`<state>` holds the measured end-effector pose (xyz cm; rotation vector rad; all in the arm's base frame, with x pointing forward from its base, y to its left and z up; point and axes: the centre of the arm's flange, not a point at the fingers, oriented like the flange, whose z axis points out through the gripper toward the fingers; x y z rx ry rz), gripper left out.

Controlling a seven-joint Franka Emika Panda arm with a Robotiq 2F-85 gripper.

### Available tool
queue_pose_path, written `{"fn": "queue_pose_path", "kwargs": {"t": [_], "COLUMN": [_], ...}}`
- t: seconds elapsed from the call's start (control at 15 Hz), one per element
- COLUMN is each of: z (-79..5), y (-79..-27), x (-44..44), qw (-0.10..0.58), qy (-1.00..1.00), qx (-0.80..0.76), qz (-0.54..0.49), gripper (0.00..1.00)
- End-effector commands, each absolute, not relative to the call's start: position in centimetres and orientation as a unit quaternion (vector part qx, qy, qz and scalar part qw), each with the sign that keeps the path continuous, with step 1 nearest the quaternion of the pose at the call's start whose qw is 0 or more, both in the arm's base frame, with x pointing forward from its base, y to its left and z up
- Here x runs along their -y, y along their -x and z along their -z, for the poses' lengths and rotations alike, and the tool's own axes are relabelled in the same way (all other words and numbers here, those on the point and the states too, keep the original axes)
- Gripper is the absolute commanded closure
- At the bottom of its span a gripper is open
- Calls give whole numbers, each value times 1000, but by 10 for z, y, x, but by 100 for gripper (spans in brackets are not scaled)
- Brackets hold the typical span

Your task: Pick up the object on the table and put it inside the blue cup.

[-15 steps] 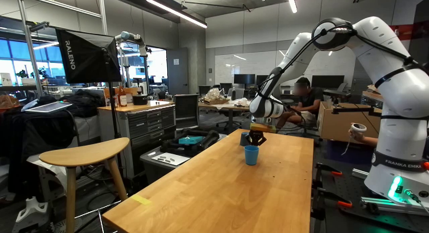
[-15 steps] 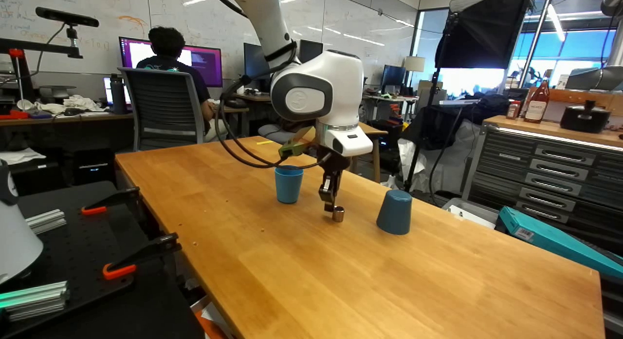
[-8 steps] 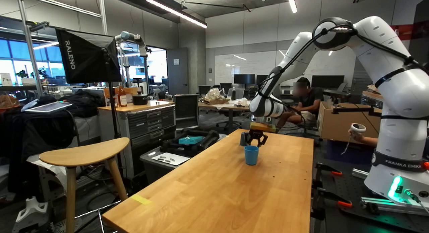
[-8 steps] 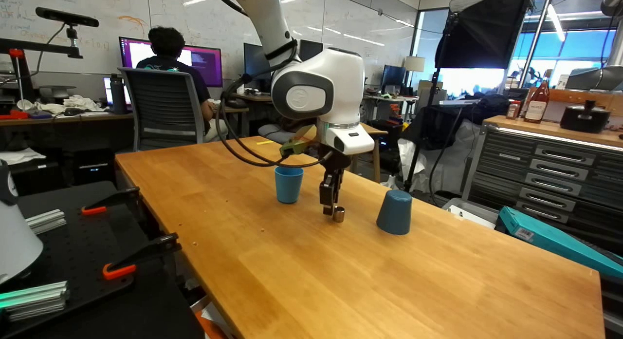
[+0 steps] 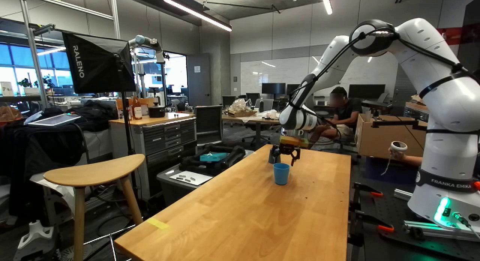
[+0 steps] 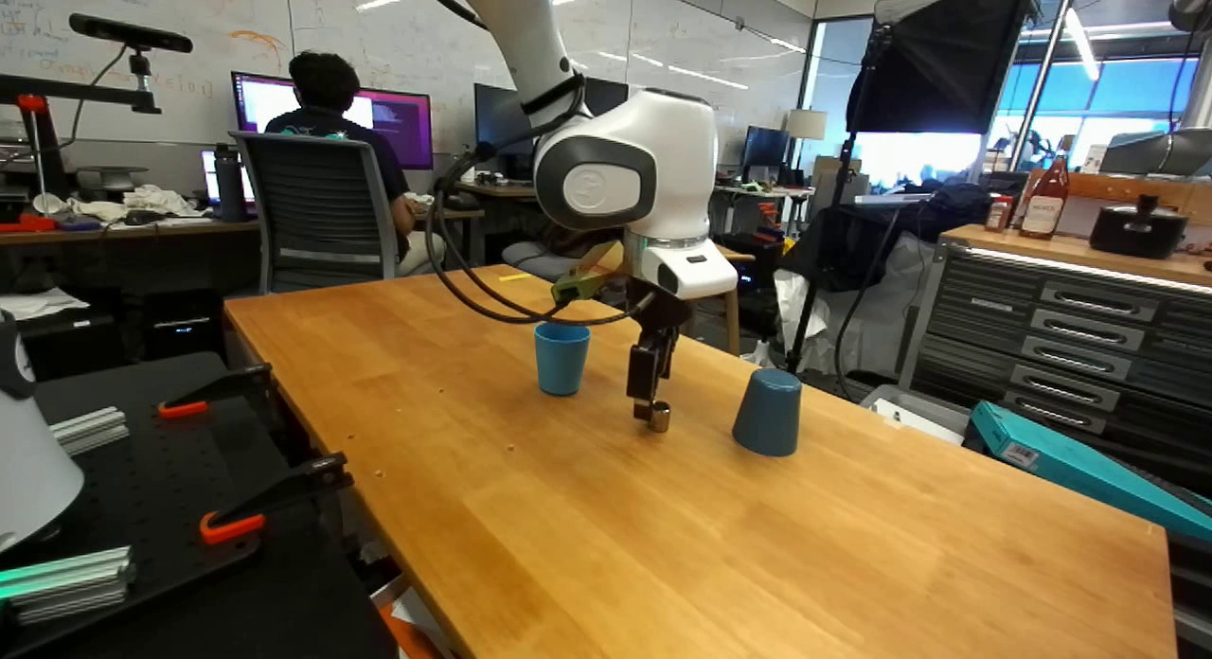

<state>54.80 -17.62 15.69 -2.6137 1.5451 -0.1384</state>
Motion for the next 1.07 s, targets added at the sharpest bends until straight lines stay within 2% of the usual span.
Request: {"fn": "queue_pose_path", "kwargs": {"t": [0.0,0.13,0.27,0.67,0.8,1.0], "z": [-158,-157,-156,-151,-153,-176], "y": [-555,-555,-555,-555,-556,-549], "x": [190,193,196,202,202,191], "qw": [54,54,55,55,57,73], "qy": [856,854,853,850,851,858], "qx": [-512,-515,-517,-521,-520,-507], "qz": [50,52,52,48,46,28], "gripper": [25,29,47,90,85,86]}}
